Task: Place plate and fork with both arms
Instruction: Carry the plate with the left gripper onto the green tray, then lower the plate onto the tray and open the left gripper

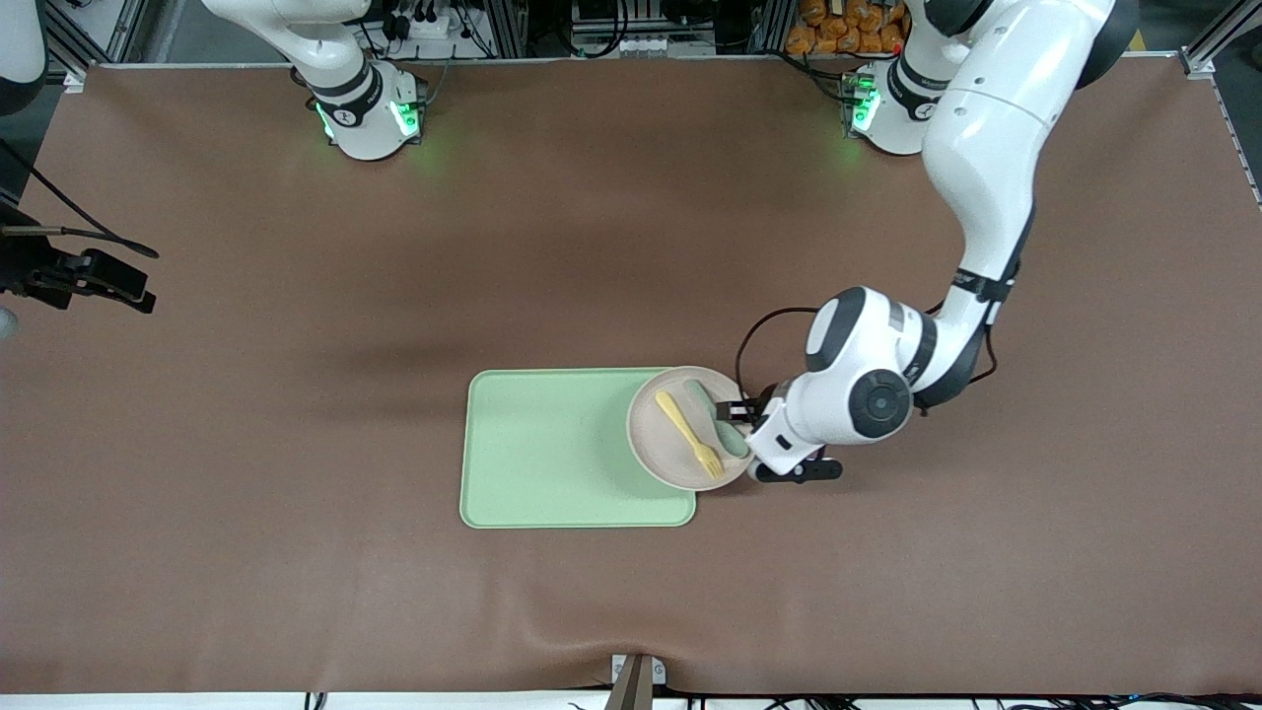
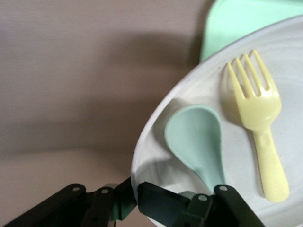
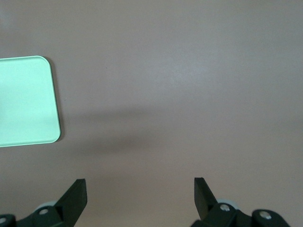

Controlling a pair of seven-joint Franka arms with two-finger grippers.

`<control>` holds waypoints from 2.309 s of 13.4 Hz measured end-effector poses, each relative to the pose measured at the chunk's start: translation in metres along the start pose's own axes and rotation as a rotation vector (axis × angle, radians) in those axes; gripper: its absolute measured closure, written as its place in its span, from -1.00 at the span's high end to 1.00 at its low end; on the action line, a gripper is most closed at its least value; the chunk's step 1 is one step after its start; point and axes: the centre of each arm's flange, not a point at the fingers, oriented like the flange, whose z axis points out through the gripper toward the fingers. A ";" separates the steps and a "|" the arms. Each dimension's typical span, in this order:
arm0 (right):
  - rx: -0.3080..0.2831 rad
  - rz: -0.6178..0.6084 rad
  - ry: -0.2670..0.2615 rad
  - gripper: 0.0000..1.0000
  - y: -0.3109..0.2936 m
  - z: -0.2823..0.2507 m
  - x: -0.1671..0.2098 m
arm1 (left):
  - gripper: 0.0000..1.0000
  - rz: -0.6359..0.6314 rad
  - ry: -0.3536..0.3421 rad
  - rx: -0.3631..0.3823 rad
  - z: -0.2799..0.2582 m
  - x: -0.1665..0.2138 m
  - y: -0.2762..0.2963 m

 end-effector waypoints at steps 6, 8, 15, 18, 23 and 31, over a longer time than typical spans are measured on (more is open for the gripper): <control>0.000 0.005 -0.003 1.00 0.003 0.001 0.001 | -1.00 0.042 0.076 -0.041 0.018 -0.002 0.044; 0.000 0.009 -0.003 1.00 0.005 0.001 0.001 | -1.00 0.062 0.092 -0.040 0.032 -0.008 0.057; 0.000 0.010 -0.003 1.00 0.006 0.002 0.001 | -1.00 0.087 0.113 -0.040 0.063 -0.013 0.071; 0.000 0.011 -0.006 1.00 0.006 0.002 0.000 | -1.00 0.128 0.134 -0.047 0.075 -0.011 0.072; 0.000 0.011 -0.007 1.00 0.006 0.002 0.000 | -1.00 0.171 0.146 -0.046 0.093 -0.015 0.079; 0.000 0.011 -0.008 1.00 0.006 0.002 0.000 | 0.13 0.187 0.158 -0.051 0.093 -0.016 0.084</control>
